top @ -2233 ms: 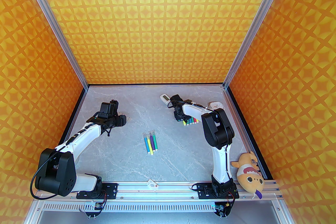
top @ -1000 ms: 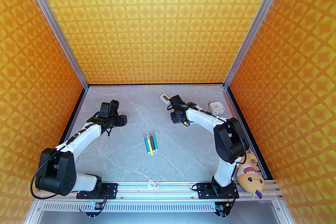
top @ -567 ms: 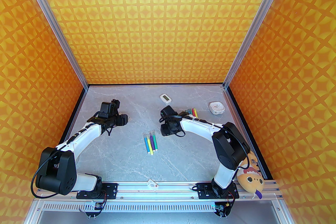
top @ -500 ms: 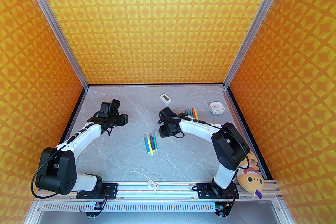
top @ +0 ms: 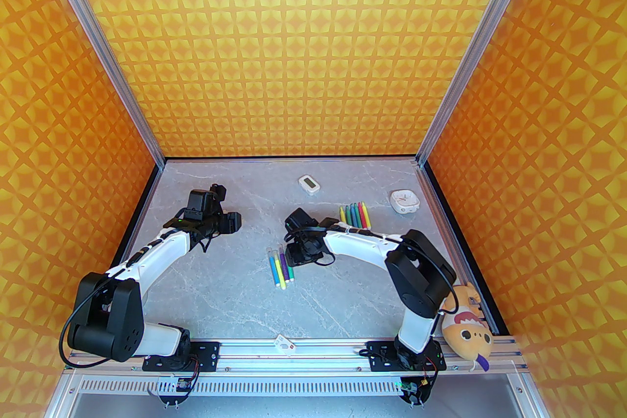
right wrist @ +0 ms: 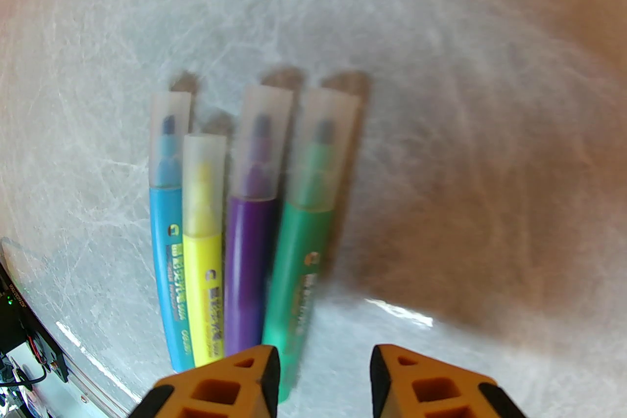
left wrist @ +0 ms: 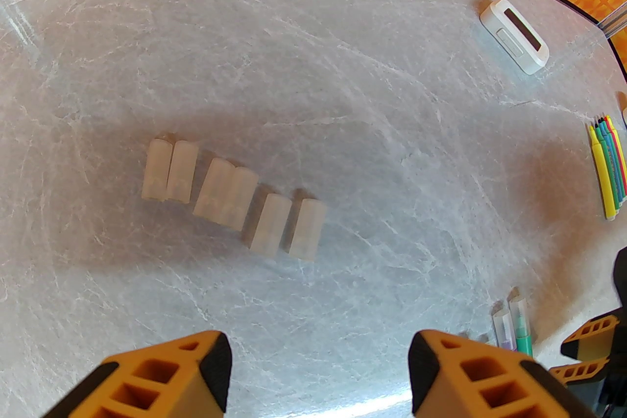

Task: Open the pen caps

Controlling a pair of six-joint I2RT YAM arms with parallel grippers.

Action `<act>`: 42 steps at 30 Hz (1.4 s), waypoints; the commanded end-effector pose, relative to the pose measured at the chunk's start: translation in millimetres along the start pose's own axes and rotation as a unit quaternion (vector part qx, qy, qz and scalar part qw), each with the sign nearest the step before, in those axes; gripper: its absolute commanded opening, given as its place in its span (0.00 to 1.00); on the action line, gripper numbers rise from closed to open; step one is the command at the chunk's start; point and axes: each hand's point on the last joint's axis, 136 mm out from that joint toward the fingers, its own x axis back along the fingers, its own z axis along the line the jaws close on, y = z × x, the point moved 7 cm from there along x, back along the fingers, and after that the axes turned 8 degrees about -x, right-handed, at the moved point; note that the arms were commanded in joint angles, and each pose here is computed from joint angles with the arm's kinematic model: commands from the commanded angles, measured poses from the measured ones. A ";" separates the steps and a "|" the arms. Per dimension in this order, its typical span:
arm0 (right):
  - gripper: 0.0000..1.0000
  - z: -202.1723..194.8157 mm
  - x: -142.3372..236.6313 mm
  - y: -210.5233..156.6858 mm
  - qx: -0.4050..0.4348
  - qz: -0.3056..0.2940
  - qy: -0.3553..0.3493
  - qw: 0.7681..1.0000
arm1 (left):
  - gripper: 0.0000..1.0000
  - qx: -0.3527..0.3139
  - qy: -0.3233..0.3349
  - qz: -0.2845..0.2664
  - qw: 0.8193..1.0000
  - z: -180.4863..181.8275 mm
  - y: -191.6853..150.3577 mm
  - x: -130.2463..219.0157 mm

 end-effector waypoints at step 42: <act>0.26 -6.5 -28.6 6.6 0.052 0.069 -0.146 0.985 | 0.64 -0.019 -0.010 0.001 1.000 0.9 -6.3 -1.9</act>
